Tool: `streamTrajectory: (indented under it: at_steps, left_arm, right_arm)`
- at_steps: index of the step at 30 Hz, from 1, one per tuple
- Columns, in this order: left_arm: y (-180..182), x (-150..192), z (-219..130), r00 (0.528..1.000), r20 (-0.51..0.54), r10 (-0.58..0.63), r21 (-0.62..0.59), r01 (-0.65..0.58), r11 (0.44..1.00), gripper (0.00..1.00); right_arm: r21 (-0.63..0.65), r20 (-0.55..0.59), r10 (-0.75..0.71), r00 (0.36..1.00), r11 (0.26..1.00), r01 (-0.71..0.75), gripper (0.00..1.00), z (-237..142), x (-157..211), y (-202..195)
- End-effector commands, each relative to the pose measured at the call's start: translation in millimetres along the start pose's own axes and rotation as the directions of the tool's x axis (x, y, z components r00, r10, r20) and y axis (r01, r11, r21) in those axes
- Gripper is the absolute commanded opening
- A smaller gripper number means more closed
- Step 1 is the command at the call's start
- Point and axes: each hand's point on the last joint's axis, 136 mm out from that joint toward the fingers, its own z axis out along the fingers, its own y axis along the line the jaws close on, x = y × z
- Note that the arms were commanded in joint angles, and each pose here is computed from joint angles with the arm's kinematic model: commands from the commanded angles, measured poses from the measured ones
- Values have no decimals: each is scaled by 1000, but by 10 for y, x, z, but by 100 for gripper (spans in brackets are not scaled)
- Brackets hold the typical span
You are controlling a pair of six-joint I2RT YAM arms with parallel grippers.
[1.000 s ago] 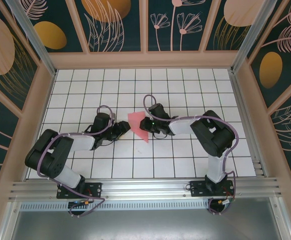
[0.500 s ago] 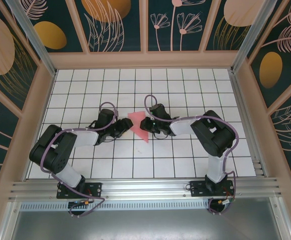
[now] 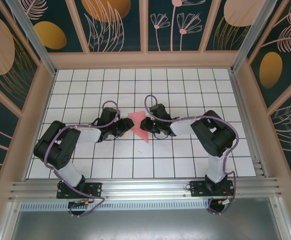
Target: Fold a paper plane with a square sheet of paper (pick it up from the middle)
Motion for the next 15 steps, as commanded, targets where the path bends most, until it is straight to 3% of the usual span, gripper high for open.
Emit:
streamTrajectory:
  at_steps: [1,9,15]
  left_arm:
    - [-147,51,54,999,-39,30,48,-28,998,43]
    - [-131,78,110,999,-51,10,62,-7,998,29]
    - [-101,33,103,1000,-23,-7,47,8,999,11]
  right_arm:
    - [127,-72,44,996,991,-35,21,41,271,-455]
    - [107,-50,-16,999,994,21,22,11,175,-422]
    - [33,50,-161,986,987,160,37,-176,-117,-155]
